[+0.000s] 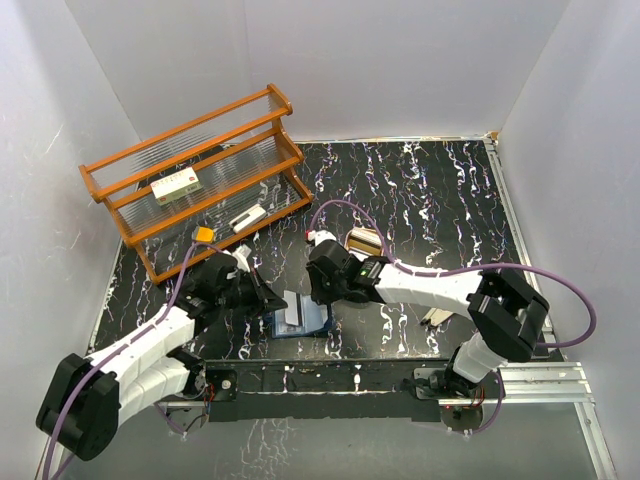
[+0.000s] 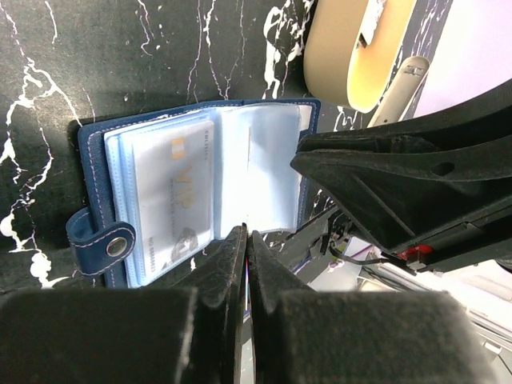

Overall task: Put the credit cards into the card holder
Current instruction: Insert the credit card into the card holder.

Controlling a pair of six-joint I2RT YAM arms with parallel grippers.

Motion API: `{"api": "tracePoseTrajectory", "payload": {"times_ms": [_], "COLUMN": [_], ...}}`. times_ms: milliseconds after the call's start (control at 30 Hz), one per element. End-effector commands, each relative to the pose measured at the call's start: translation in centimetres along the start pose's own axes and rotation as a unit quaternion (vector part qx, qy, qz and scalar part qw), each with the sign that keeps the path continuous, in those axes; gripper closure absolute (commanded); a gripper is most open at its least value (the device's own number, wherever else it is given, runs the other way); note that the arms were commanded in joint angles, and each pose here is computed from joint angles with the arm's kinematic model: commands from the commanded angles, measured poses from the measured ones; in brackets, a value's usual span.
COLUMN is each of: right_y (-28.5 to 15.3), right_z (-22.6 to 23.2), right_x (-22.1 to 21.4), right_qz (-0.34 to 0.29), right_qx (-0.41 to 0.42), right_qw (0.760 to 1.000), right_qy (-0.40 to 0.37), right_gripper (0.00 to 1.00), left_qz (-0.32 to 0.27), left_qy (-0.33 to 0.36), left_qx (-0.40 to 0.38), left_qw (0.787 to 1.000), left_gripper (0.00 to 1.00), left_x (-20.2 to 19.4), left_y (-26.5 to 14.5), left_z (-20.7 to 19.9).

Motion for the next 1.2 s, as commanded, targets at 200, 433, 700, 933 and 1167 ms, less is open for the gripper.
{"api": "tracePoseTrajectory", "payload": {"times_ms": [200,433,700,933,1167], "right_y": [0.7,1.1,1.6,2.3,2.6], "right_z": [-0.8,-1.3,-2.6,-3.0,-3.6], "right_x": [-0.2,-0.6,-1.3,-1.9,-2.4], "right_qz": [-0.022,-0.019,-0.025,-0.009,-0.005], "right_qx": [-0.01,-0.022,-0.043,-0.054,-0.064], "right_qw": [1.0,0.999,0.998,0.998,0.997], "right_qy": [-0.016,-0.016,-0.028,-0.033,-0.037], "right_gripper": [0.89,0.89,0.9,0.91,0.91], "left_qz": [0.022,0.026,0.034,0.037,0.045], "left_qy": [0.016,0.018,0.019,0.014,0.02], "left_qx": [-0.016,-0.028,-0.003,0.023,0.023], "left_qw": [0.999,0.999,0.999,0.999,0.999], "left_gripper": [1.0,1.0,1.0,1.0,1.0], "left_x": [-0.9,-0.9,-1.0,-1.0,-1.0], "left_y": [0.8,1.3,1.3,0.5,1.0], "left_z": [0.8,0.9,1.4,1.3,1.6]}}
Point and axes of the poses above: each gripper's point midway between its finger pads, its own y axis out along the fingers, its own z axis along the line the jaws close on, x = y × z, the point moved 6 cm from there along -y, back along the fingers, and after that the axes turned 7 degrees about y, right-handed, at the moved point
